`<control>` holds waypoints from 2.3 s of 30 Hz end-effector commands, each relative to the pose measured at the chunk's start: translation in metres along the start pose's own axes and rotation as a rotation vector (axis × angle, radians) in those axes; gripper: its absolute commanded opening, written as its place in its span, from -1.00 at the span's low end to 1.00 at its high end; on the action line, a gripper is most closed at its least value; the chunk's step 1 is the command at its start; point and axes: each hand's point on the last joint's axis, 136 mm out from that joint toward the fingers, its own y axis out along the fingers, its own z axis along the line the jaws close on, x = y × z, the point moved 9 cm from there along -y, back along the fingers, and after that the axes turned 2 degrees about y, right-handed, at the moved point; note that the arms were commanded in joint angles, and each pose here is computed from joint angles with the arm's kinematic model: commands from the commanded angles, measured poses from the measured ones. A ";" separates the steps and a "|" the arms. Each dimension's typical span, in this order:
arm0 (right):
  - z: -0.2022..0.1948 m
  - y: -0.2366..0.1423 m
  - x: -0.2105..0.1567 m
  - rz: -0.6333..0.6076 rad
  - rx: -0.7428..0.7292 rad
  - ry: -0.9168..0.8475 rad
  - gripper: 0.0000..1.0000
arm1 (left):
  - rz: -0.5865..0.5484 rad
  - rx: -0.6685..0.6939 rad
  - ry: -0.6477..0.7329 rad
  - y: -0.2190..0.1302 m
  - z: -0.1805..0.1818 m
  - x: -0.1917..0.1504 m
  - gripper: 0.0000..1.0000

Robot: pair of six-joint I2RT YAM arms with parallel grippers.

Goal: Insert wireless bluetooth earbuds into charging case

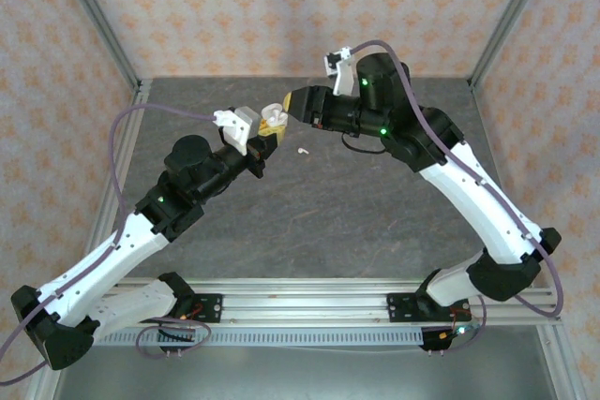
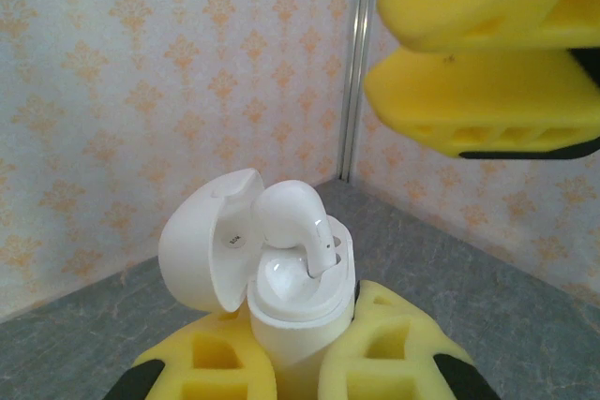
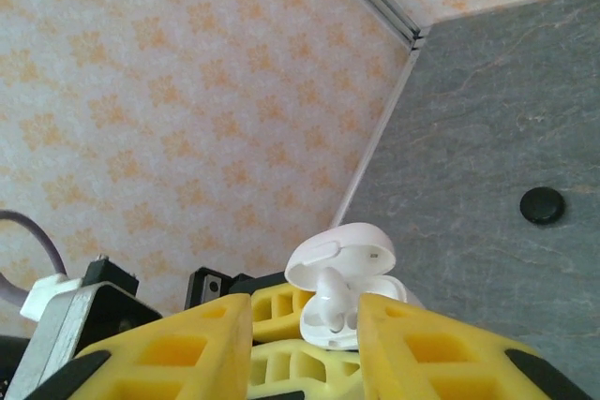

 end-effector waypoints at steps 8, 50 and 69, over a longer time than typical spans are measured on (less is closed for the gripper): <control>0.004 0.014 -0.007 0.149 -0.103 -0.098 -0.37 | -0.021 0.009 -0.003 -0.002 0.000 0.008 -1.00; 0.016 0.012 0.004 0.143 -0.082 -0.173 -0.36 | -0.008 -0.003 -0.010 -0.008 -0.001 0.004 -1.00; -0.122 0.085 0.014 0.256 -0.450 -0.135 -0.30 | 0.140 -0.070 -0.028 -0.043 -0.007 -0.039 -1.00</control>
